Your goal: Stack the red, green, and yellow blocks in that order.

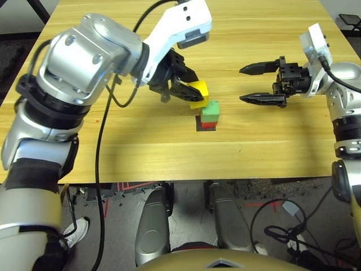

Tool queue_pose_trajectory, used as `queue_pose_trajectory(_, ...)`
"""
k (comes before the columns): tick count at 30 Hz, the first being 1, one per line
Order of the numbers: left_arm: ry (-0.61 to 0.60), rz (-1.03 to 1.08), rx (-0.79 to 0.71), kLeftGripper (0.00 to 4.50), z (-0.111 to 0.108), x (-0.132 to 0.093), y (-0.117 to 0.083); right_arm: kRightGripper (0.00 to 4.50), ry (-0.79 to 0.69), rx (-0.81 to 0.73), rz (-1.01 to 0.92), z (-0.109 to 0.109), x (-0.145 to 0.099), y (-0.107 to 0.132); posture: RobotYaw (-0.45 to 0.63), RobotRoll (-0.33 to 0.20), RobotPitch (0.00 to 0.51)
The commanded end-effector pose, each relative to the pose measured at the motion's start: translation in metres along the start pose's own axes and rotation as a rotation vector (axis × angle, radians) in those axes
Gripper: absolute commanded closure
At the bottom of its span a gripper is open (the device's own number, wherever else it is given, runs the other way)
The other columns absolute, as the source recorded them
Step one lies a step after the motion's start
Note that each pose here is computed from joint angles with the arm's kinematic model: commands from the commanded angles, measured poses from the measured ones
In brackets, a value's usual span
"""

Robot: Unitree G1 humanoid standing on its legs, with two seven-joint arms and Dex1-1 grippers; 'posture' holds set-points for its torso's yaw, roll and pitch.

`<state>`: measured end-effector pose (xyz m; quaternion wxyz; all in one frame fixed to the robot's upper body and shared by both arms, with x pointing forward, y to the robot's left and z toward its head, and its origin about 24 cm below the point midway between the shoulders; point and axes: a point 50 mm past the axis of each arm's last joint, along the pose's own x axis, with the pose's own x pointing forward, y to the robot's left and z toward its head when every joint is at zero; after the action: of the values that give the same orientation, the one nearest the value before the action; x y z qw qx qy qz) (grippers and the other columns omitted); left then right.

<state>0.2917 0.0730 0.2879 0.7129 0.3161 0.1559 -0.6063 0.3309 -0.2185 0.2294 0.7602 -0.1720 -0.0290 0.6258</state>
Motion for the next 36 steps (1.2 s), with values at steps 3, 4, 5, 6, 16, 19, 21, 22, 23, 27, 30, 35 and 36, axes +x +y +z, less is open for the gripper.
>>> queue_pose_trajectory(3, -0.009, -0.015, 0.030, 2.56, 0.001, 0.013, 0.001, 0.00, -0.002, -0.007, -0.026, 0.003, -0.009, 0.005, 0.14, 0.107, 0.197)
queue_pose_trajectory(4, -0.010, -0.016, 0.031, 2.56, 0.001, 0.014, 0.001, 0.00, -0.002, -0.006, -0.027, 0.003, -0.009, 0.006, 0.13, 0.107, 0.198)
queue_pose_trajectory(5, -0.012, -0.017, 0.032, 2.56, 0.001, 0.016, 0.001, 0.00, -0.002, -0.004, -0.029, 0.003, -0.009, 0.007, 0.13, 0.106, 0.199)
queue_pose_trajectory(6, -0.013, -0.018, 0.031, 2.56, 0.000, 0.018, 0.002, 0.00, -0.001, -0.002, -0.031, 0.003, -0.010, 0.007, 0.13, 0.106, 0.201)
queue_pose_trajectory(16, 0.002, -0.010, 0.047, 2.56, -0.009, 0.026, 0.006, 0.00, -0.002, 0.008, -0.041, 0.002, -0.010, 0.010, 0.12, 0.107, 0.216)
queue_pose_trajectory(19, 0.003, -0.011, 0.041, 2.56, -0.011, 0.026, 0.006, 0.00, -0.002, 0.011, -0.042, 0.002, -0.011, 0.010, 0.12, 0.107, 0.218)
queue_pose_trajectory(21, -0.002, -0.007, 0.039, 2.56, -0.011, 0.027, 0.006, 0.00, -0.003, 0.012, -0.042, 0.002, -0.011, 0.010, 0.12, 0.107, 0.220)
queue_pose_trajectory(22, -0.005, -0.006, 0.039, 2.56, -0.010, 0.027, 0.006, 0.00, -0.003, 0.013, -0.043, 0.002, -0.011, 0.010, 0.12, 0.107, 0.220)
queue_pose_trajectory(23, -0.007, -0.006, 0.040, 2.56, -0.010, 0.027, 0.006, 0.00, -0.003, 0.014, -0.043, 0.002, -0.011, 0.009, 0.12, 0.107, 0.221)
queue_pose_trajectory(27, -0.002, -0.016, 0.038, 2.56, -0.010, 0.028, 0.004, 0.00, -0.003, 0.013, -0.046, 0.002, -0.011, 0.008, 0.12, 0.107, 0.222)
queue_pose_trajectory(30, -0.002, -0.015, 0.032, 2.56, -0.010, 0.029, 0.004, 0.00, -0.003, 0.014, -0.048, 0.002, -0.011, 0.008, 0.13, 0.106, 0.223)
queue_pose_trajectory(35, -0.112, 0.061, -0.030, 0.94, 0.000, 0.013, 0.013, 0.00, -0.007, 0.017, -0.052, 0.002, -0.012, 0.006, 0.13, 0.097, 0.219)
queue_pose_trajectory(36, -0.161, 0.088, -0.067, 0.48, 0.003, -0.001, 0.016, 0.00, -0.019, 0.024, -0.059, 0.004, -0.014, 0.006, 0.13, 0.095, 0.219)
